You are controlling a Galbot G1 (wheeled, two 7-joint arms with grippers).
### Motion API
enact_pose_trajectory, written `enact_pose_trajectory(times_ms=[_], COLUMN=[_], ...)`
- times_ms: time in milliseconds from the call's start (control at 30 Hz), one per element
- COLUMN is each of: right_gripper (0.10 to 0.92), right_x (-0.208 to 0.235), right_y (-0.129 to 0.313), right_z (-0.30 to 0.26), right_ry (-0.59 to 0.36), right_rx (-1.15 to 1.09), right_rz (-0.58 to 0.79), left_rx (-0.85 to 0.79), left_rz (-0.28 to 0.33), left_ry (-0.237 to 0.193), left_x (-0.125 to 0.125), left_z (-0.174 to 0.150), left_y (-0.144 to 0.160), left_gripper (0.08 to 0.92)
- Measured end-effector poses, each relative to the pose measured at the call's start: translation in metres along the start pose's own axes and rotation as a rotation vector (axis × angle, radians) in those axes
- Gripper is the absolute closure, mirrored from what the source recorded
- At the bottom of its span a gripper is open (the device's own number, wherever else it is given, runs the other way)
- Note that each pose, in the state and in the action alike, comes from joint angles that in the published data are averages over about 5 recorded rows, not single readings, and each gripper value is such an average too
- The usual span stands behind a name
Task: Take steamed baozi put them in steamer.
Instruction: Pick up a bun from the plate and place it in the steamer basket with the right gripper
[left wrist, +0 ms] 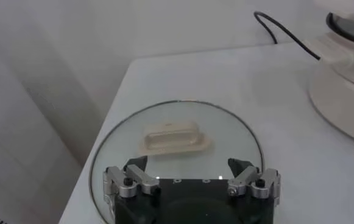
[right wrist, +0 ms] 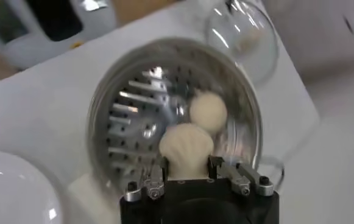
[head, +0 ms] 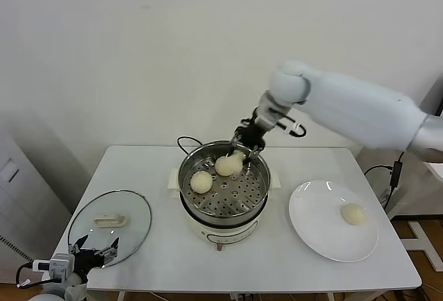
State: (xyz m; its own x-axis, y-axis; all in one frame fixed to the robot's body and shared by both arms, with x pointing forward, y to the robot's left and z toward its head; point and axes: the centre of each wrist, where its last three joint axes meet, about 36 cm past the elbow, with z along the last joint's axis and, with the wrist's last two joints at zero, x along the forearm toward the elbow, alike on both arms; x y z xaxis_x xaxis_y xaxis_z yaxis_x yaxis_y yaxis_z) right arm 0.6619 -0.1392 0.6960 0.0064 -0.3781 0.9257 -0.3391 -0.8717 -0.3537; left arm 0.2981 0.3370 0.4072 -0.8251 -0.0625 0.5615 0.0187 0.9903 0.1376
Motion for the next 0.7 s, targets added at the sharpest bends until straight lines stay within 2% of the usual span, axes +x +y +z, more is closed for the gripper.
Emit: enact_pose_trajectory(times_ms=[333, 700], right_gripper=[0.598, 0.598], right_x=[-0.050, -0.090], right_y=[-0.017, -0.015], right_z=[-0.027, -0.042], right_ry=[-0.050, -0.066], right_rx=[0.243, 0.400], right_rz=[-0.095, -0.161], left_rx=[-0.003, -0.003], left_rz=[-0.004, -0.003], left_ry=[-0.003, -0.005], left_x=[0.001, 0.001], left_z=[0.000, -0.001], left_y=[0.002, 0.002], left_gripper=[0.177, 0.177])
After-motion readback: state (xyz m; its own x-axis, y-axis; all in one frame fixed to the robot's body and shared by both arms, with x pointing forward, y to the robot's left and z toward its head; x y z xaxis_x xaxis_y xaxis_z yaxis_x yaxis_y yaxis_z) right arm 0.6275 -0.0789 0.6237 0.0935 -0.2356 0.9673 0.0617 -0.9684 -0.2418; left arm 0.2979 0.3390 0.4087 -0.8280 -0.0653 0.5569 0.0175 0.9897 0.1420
